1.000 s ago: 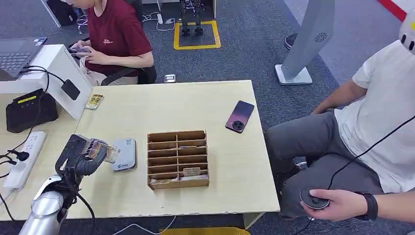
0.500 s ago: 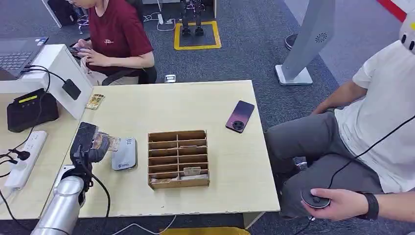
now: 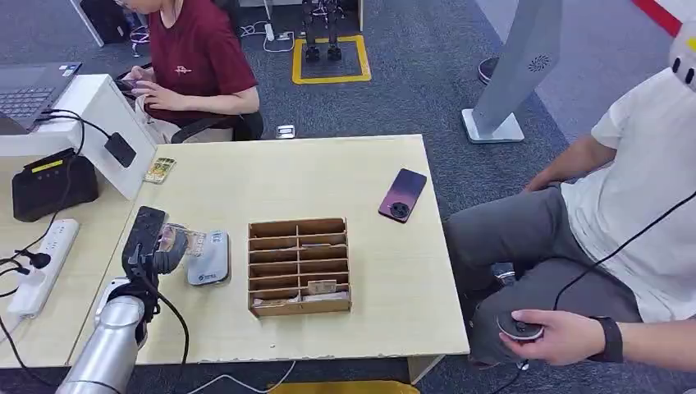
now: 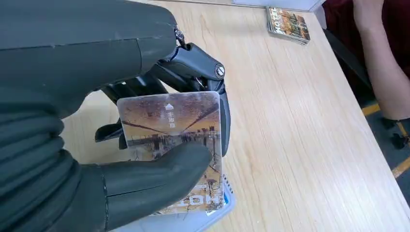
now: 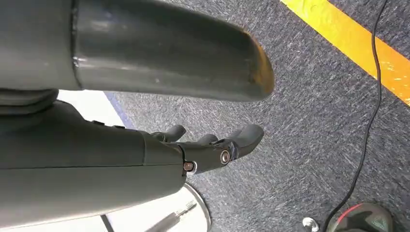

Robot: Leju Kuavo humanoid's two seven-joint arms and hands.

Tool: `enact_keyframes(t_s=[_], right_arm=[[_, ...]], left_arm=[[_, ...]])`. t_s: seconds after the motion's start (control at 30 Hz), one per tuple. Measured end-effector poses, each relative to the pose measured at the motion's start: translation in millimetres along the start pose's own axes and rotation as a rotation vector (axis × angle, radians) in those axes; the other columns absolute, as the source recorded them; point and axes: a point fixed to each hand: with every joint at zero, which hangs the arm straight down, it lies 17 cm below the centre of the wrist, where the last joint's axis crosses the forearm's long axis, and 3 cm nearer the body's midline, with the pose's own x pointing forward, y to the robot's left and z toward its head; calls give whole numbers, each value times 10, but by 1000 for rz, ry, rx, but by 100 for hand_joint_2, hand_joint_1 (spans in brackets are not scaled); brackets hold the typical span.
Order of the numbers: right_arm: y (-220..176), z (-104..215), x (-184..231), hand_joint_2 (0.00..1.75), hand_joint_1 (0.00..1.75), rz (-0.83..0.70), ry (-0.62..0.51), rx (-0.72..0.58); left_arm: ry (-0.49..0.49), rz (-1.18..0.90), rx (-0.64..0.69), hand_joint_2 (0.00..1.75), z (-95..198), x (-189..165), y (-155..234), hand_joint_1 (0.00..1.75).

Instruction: Pass the card to the sensor for recognition and then transmit it.

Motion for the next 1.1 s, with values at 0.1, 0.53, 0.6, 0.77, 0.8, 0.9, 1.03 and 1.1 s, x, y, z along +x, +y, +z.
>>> enact_keyframes(t_s=[0.1,0.53,0.6,0.77,0.8,0.9,1.03,1.1], right_arm=[[1,0,-1,0,0,0,1,0],[3,0,3,0,0,-1,-1,1],[3,0,3,0,0,-1,-1,1],[3,0,3,0,0,-1,-1,1],[3,0,3,0,0,-1,-1,1],[2,0,3,0,0,0,-1,1],[4,1,2,0,0,0,-1,2],[11,2,1,0,0,-1,0,6]], left_arm=[[1,1,-2,175,2,-1,-15,175],[5,-118,17,175,11,-44,-53,175],[5,-117,17,175,12,-42,-63,175],[5,-117,18,175,12,-40,-66,175],[5,-117,18,175,12,-40,-66,175],[5,-117,18,175,12,-40,-68,175],[0,-148,21,175,13,-42,-67,175],[-2,-183,25,175,15,-53,-65,175]])
